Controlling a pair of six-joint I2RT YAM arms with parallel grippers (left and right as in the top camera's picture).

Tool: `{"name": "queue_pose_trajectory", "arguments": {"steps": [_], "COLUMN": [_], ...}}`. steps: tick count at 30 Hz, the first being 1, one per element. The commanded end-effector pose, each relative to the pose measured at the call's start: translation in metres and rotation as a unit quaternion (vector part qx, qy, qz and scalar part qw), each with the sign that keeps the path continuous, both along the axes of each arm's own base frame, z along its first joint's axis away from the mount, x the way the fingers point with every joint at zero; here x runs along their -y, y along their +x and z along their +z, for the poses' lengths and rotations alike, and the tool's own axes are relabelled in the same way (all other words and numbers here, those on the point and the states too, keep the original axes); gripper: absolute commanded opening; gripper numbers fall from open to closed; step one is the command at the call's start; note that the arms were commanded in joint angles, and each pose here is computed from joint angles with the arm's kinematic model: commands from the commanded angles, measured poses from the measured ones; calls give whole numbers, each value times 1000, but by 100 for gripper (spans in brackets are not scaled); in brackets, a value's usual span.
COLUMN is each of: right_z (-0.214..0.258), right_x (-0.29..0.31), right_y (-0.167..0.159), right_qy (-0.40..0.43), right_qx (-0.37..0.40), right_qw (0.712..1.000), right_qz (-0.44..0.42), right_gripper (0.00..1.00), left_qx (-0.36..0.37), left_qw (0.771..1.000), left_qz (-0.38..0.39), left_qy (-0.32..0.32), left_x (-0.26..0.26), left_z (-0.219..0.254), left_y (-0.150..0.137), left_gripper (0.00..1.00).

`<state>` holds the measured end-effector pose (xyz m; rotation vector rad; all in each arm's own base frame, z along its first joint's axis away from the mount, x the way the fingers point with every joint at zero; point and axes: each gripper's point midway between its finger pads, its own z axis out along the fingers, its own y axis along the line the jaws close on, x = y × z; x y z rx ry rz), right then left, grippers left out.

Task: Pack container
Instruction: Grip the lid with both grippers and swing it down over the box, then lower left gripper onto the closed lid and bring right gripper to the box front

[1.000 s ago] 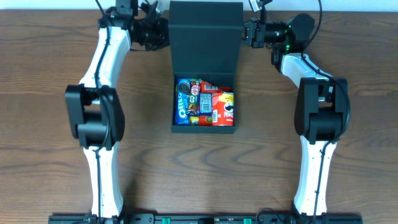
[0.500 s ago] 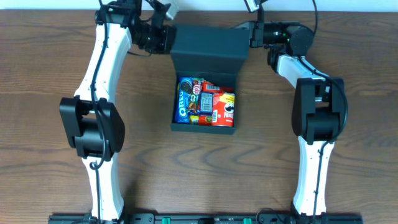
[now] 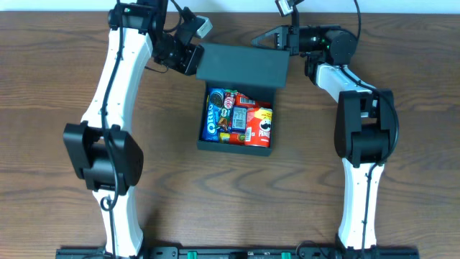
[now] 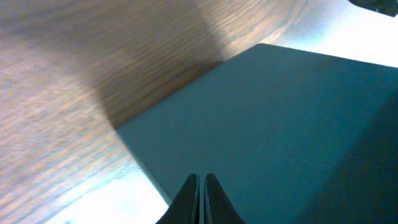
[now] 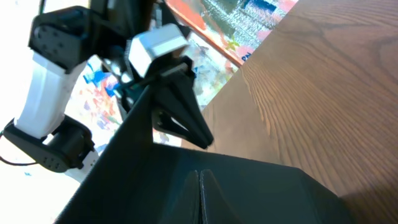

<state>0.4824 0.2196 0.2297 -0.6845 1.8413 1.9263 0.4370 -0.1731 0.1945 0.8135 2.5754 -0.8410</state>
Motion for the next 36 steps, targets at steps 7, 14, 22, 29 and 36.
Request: {"name": "queue_pose_trajectory", "arguments": {"steps": [7, 14, 22, 29, 36], "right_z": [5, 5, -15, -70, -109], "right_x": [-3, 6, 22, 37, 85], "right_y": [-5, 0, 28, 99, 148], "right_qy": [-3, -3, -3, -3, -41], "right_qx": [10, 9, -62, -209, -216], "right_qw": [1000, 1000, 998, 955, 894], "right_qz": [7, -3, -31, -209, -390], "right_gripper": [2, 2, 2, 2, 2], "left_qx": [80, 77, 76, 65, 61], "left_qw": [995, 996, 996, 997, 997], "left_qz": [-43, -40, -39, -22, -43], "left_qy": [37, 36, 35, 30, 30], "left_x": [-11, -10, -10, -9, 14], "left_z": [41, 42, 42, 43, 41], "left_y": [-16, -17, -17, -16, -25], "left_gripper": [6, 6, 6, 6, 6]}}
